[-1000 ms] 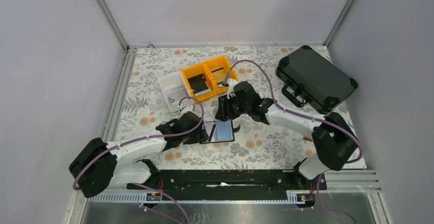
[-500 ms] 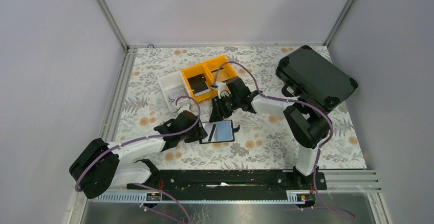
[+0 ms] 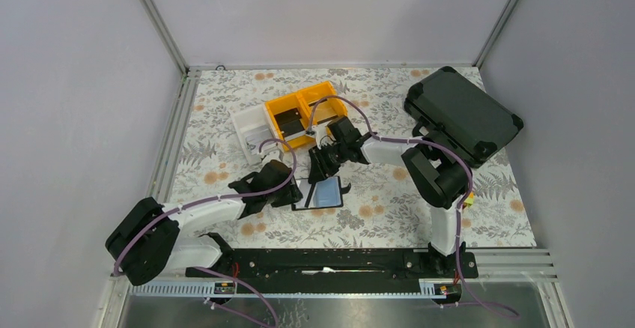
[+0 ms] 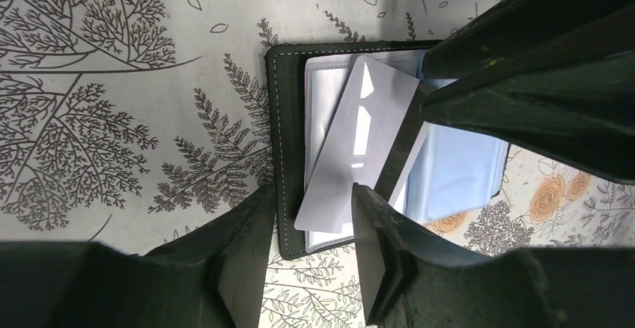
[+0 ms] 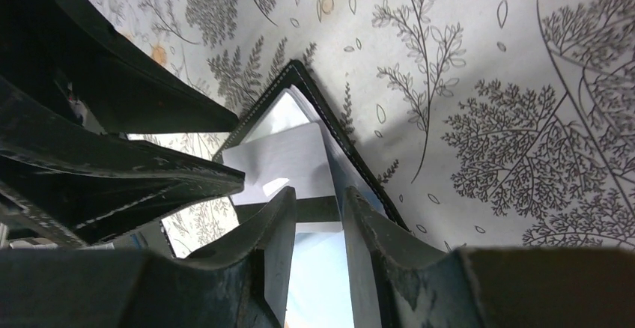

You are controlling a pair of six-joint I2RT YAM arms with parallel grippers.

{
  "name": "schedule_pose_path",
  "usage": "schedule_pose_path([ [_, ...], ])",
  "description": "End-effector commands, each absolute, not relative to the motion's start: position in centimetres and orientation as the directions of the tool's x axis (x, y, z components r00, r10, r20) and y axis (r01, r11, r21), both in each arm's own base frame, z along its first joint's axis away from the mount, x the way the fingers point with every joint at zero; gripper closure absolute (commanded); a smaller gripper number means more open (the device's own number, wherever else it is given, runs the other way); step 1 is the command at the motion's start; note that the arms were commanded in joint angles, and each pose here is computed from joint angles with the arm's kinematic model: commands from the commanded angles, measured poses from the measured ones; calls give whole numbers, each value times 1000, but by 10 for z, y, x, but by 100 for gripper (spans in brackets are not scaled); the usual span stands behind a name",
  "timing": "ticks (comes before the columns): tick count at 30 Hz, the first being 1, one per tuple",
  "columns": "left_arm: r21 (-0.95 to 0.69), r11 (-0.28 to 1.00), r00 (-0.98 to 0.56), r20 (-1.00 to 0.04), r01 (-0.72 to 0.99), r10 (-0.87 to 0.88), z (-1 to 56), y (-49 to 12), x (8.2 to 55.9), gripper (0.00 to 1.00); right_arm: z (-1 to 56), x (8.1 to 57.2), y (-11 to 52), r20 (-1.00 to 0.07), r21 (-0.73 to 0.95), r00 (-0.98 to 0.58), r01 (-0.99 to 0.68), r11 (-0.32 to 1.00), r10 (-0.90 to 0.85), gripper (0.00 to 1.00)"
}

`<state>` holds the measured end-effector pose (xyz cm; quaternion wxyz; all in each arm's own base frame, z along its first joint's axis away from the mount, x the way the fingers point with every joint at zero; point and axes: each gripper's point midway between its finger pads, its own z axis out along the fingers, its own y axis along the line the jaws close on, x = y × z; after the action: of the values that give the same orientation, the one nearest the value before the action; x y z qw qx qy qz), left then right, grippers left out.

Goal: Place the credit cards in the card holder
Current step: Pick up the credit card from the center of the board.

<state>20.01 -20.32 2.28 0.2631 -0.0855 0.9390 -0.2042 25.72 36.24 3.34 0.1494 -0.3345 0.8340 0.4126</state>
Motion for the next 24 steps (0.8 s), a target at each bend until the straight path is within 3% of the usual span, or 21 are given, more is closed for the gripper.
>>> schedule_pose_path([
  [1,-339,938,-864,-447,-78,-233,6,-186,193,56,31,261,361,-527,573,-711,-702,424,-465,64],
  [13,-298,951,-875,-434,-82,-212,-10,-180,190,70,32,241,365,-472,665,-743,-653,361,-474,70],
  [22,-297,951,-879,-429,-81,-209,-19,-179,187,78,18,241,366,-417,688,-780,-607,398,-467,72],
  [24,-302,950,-878,-429,-83,-213,-20,-179,186,78,16,240,366,-402,698,-792,-590,406,-460,76],
])
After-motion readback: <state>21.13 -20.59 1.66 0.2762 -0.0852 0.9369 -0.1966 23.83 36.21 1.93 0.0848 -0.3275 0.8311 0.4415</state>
